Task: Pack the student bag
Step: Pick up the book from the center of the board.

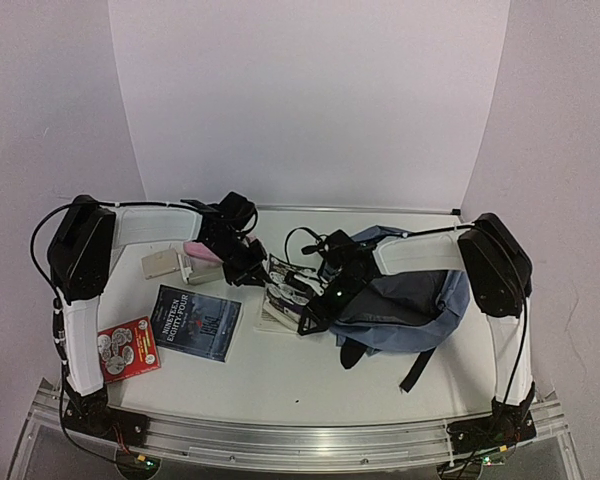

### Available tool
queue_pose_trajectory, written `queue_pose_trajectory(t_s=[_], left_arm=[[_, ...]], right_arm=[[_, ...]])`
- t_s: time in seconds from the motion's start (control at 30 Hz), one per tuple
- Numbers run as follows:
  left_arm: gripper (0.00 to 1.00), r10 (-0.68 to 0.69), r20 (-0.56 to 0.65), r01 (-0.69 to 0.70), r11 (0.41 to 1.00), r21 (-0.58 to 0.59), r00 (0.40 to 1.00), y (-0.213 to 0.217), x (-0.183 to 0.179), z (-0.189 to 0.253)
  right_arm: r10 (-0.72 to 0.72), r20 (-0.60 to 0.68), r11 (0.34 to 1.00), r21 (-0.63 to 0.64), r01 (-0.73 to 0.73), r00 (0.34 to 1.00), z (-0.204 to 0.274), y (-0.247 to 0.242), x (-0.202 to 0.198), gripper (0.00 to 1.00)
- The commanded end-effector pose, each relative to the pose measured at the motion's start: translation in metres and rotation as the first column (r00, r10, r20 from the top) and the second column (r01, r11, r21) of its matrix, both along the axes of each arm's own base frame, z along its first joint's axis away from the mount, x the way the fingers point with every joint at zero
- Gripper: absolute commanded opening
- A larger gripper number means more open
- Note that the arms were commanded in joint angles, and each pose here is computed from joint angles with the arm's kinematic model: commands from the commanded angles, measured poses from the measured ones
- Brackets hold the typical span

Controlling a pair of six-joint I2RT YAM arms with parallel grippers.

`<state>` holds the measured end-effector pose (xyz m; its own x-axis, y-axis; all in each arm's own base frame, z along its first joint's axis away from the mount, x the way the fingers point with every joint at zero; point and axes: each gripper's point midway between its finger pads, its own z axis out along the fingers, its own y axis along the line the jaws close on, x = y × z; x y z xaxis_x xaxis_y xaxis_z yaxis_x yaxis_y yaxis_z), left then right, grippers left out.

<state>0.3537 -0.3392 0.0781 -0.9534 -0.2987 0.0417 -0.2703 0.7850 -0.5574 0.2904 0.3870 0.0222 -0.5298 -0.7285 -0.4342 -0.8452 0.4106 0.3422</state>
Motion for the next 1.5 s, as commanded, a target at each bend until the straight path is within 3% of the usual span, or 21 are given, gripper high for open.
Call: queue_pose_trajectory(t_s=[0.0,0.2,0.37,0.47,0.63,0.83,1.13,1.27,1.47], left_arm=[[0.00,-0.034,0.095,0.048,0.987,-0.154,0.995,-0.025,-0.002,0.059],[0.00,-0.029,0.180,0.069,0.973,-0.218,0.983,-0.026,0.004,0.109],[0.00,-0.023,0.225,0.091,0.951,-0.294,0.974,-0.019,0.007,0.147],[0.00,-0.011,0.250,0.105,0.926,-0.364,0.968,-0.014,0.009,0.174],[0.00,-0.030,0.276,0.149,0.895,-0.421,0.961,-0.011,0.004,0.212],[0.00,-0.094,0.293,0.242,0.817,-0.524,0.952,-0.019,-0.018,0.250],[0.00,-0.224,0.287,0.356,0.721,-0.594,0.931,-0.035,-0.061,0.276],[0.00,-0.261,0.283,0.384,0.680,-0.625,0.923,-0.045,-0.074,0.281],[0.00,-0.309,0.275,0.413,0.648,-0.639,0.911,-0.058,-0.088,0.282]], right_arm=[[0.011,0.155,0.989,0.141,-0.034,0.988,0.075,0.009,0.016,0.82],[0.021,0.342,0.986,0.147,-0.075,0.940,0.125,-0.024,0.023,0.98],[-0.115,0.297,0.957,0.288,0.026,0.948,0.176,-0.050,0.045,0.98],[-0.099,0.420,0.956,0.292,-0.032,0.902,0.202,-0.066,0.045,0.98],[-0.016,0.664,0.951,0.241,-0.194,0.747,0.228,-0.083,0.031,0.98],[0.032,0.893,0.919,0.150,-0.364,0.448,0.257,-0.095,0.014,0.98],[0.129,0.989,0.855,-0.072,-0.514,0.077,0.267,-0.088,0.005,0.98],[0.176,0.984,0.820,-0.159,-0.549,-0.023,0.263,-0.081,-0.001,0.98],[0.191,0.975,0.787,-0.222,-0.576,-0.114,0.266,-0.070,-0.007,0.98]])
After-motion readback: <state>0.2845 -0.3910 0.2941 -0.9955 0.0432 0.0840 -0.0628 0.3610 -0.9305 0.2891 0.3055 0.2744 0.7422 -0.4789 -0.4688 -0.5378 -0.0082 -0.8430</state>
